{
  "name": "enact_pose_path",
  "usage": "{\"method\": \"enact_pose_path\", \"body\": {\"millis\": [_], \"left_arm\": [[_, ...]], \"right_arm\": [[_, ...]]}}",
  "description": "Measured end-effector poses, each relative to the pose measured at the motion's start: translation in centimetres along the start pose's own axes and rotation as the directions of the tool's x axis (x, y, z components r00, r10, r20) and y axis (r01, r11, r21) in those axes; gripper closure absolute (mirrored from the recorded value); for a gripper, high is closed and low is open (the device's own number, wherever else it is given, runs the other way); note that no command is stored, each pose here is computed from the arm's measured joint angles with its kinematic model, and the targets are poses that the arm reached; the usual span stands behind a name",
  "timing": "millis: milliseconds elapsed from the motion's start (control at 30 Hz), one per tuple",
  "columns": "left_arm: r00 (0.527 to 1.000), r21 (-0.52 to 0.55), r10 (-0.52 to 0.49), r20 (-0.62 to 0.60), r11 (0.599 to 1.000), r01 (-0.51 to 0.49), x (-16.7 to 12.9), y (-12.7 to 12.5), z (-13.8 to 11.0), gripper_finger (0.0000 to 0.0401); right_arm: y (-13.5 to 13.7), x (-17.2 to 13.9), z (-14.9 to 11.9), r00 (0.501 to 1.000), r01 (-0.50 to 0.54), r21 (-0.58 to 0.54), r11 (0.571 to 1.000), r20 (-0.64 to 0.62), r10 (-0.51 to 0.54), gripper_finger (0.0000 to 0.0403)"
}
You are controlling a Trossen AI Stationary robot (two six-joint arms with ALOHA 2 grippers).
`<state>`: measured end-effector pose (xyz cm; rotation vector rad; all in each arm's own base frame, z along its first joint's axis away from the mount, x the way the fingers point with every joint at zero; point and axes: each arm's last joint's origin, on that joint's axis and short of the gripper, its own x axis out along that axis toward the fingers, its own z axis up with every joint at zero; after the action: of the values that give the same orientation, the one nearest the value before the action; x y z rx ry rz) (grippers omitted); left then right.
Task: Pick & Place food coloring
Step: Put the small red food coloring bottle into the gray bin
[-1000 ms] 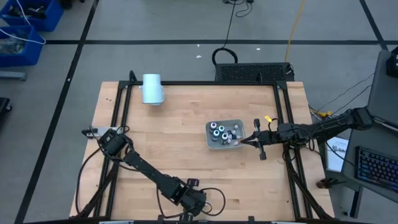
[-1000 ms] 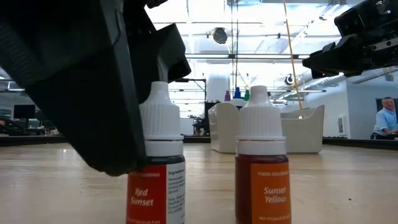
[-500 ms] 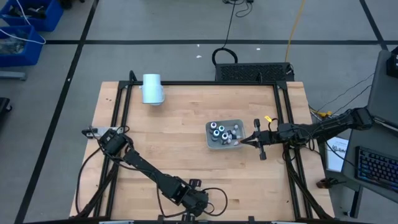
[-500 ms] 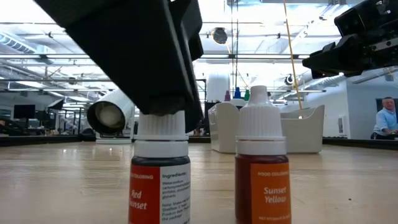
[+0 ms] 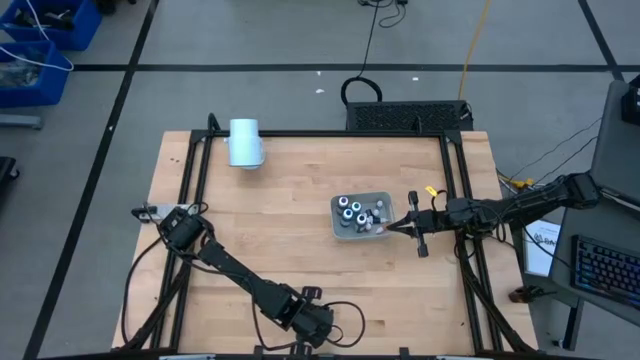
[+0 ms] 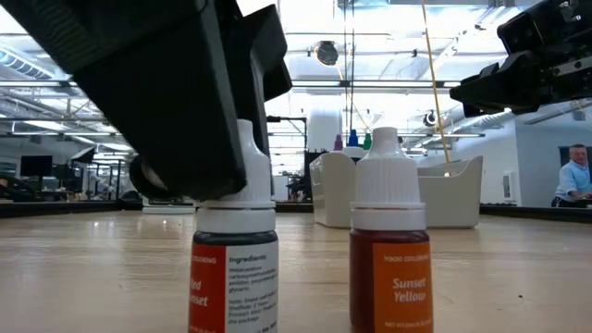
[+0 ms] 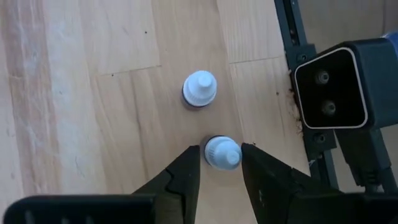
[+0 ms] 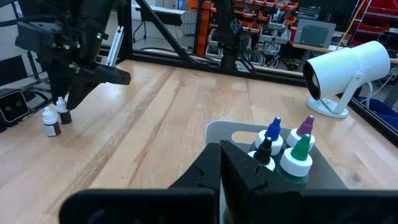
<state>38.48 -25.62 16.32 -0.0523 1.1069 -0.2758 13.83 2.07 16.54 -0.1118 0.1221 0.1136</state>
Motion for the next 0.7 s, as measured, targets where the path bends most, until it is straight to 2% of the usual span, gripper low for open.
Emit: {"method": "enact_pose_path", "body": {"millis": [333, 567, 700], "left_arm": [[0.999, 0.026, 0.012, 0.035, 1.0, -0.013, -0.02, -0.04, 0.27, 0.0285], [0.999, 0.039, 0.014, 0.03, 0.999, -0.015, -0.05, 0.02, 0.23, 0.0349], [1.0, 0.065, 0.011, 0.028, 0.998, -0.012, -0.07, 0.07, 0.27, 0.035]], "right_arm": [[0.0, 0.0, -0.01, 1.0, 0.0, 0.007, 1.0, 0.0, 0.0, 0.0403], [0.0, 0.0, -0.02, 1.0, 0.0, 0.006, 1.0, -0.001, 0.0, 0.0403], [0.0, 0.0, -0.02, 1.0, 0.0, 0.006, 1.0, -0.001, 0.0, 0.0403]]}}
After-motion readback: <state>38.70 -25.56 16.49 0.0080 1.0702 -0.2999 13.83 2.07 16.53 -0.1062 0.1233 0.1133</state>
